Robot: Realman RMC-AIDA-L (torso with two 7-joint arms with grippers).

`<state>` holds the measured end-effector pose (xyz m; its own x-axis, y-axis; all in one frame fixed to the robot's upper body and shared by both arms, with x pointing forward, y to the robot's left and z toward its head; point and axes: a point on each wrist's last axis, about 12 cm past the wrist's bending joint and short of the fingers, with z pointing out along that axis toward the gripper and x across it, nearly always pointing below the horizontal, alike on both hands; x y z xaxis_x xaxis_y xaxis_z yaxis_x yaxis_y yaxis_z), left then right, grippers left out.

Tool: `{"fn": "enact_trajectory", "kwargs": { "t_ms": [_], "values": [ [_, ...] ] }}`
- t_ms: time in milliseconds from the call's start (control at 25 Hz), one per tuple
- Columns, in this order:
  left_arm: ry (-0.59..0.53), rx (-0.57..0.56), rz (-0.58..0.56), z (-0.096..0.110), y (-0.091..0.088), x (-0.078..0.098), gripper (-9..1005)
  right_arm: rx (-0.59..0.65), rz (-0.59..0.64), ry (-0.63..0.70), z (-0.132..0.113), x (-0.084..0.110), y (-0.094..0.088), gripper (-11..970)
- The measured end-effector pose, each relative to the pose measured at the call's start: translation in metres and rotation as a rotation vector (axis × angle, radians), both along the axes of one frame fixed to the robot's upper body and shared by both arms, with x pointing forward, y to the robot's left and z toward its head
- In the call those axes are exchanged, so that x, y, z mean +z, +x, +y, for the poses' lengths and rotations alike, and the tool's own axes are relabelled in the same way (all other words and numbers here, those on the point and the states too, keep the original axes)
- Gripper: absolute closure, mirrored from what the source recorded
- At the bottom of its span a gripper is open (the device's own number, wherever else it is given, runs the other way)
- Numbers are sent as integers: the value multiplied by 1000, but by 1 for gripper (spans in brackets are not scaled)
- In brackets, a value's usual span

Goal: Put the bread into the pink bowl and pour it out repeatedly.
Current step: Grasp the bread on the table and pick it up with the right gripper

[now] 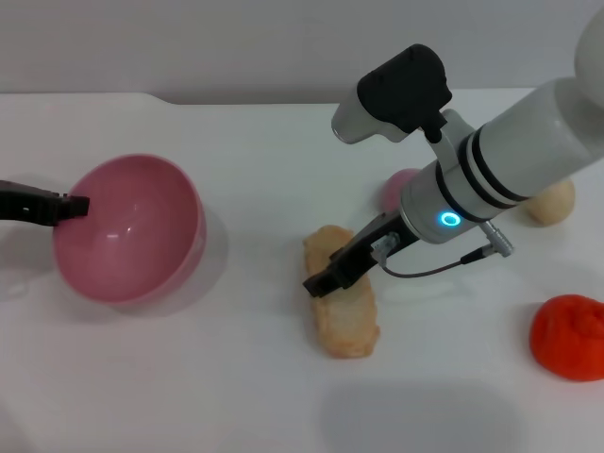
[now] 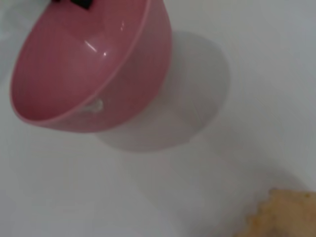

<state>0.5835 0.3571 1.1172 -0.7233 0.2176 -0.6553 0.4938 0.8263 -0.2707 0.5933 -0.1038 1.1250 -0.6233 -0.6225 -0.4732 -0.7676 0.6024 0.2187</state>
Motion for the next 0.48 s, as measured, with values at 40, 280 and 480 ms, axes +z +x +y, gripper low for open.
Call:
{"fn": "enact_trajectory", "kwargs": {
  "t_ms": [40,280,480],
  "values": [
    [5,0,1,0,0,-1,951,-1,-1,5,1,1,0,393],
    [32,-1,7,-2,1,-5,951,-1,-8,24,4,3,1,393],
    [33,-3,2,-4,2,-4,951,-3,6,27,5,-1,-1,394]
  ]
}}
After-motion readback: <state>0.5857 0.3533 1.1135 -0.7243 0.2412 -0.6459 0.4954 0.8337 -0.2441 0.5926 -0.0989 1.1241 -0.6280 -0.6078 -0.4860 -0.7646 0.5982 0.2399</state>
